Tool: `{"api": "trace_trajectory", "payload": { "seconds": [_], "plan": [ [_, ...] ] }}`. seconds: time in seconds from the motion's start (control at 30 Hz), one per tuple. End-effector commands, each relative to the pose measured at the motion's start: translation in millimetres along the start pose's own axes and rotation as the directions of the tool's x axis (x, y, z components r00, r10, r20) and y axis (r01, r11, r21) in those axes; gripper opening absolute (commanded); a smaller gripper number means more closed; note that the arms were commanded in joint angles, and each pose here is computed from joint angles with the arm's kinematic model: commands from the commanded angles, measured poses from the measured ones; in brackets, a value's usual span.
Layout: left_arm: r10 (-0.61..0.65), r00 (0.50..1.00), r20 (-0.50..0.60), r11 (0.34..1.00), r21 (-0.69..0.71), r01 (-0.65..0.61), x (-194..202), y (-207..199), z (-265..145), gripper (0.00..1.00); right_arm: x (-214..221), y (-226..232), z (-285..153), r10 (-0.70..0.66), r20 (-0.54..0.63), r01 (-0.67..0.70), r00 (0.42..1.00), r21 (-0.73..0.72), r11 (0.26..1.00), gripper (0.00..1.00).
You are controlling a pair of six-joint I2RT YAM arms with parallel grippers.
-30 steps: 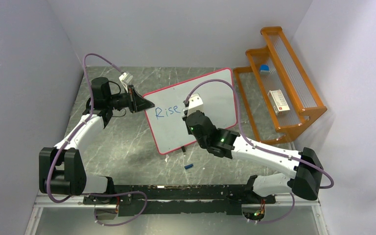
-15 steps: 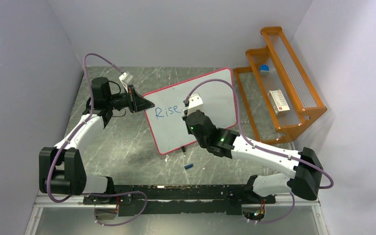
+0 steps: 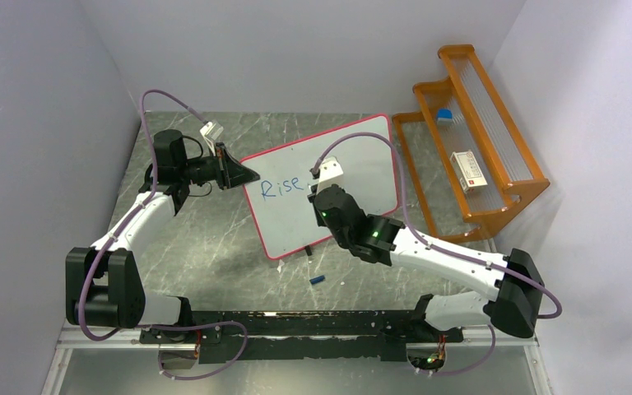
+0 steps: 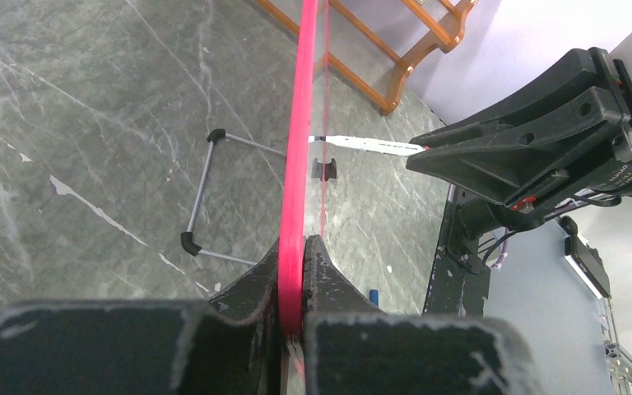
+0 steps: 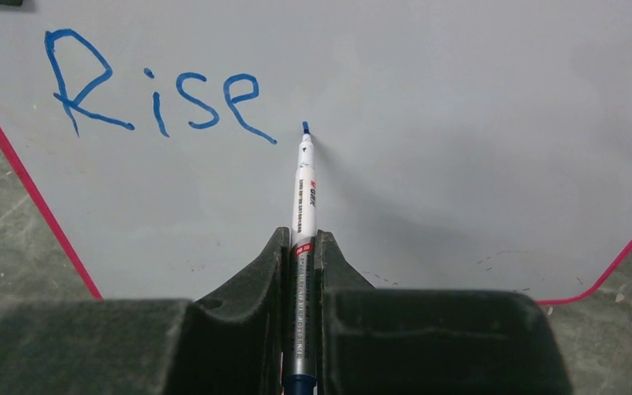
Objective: Write a sentence on the whiteboard
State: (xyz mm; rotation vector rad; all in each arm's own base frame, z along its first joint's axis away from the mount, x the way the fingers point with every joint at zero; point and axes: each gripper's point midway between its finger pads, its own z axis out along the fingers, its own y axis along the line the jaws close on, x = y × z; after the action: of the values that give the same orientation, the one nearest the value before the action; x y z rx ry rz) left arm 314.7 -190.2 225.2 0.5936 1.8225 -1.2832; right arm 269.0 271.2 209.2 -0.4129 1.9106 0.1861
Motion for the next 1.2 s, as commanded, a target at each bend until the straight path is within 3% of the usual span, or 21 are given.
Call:
{"api": "trace_trajectory", "payload": {
  "seconds": [0.0, 0.23, 0.53, 1.17],
  "plan": [
    [-0.013, 0.998, -0.067, 0.999, -0.043, 0.010, 27.9, 13.2, 7.1, 0.05, 7.3, -1.5, -4.2, 0.007, -0.036, -0.007, 0.999, -0.025, 1.000, 0.00],
    [-0.011, 0.998, -0.066, 0.999, -0.045, 0.008, 27.6, 13.4, 7.0, 0.05, -7.4, 1.6, -19.9, 0.040, 0.020, -0.038, 0.999, -0.090, 0.995, 0.00],
    [-0.009, 0.998, -0.069, 0.999, -0.047, 0.006, 27.8, 13.7, 6.8, 0.05, -19.7, -38.9, -17.3, 0.018, 0.075, -0.022, 0.997, 0.060, 0.998, 0.00],
    [-0.009, 0.997, -0.072, 0.999, -0.050, 0.005, 28.0, 14.6, 6.9, 0.05, -25.7, -36.2, 3.4, -0.020, 0.103, 0.013, 0.995, 0.068, 0.998, 0.00]
  ]
}}
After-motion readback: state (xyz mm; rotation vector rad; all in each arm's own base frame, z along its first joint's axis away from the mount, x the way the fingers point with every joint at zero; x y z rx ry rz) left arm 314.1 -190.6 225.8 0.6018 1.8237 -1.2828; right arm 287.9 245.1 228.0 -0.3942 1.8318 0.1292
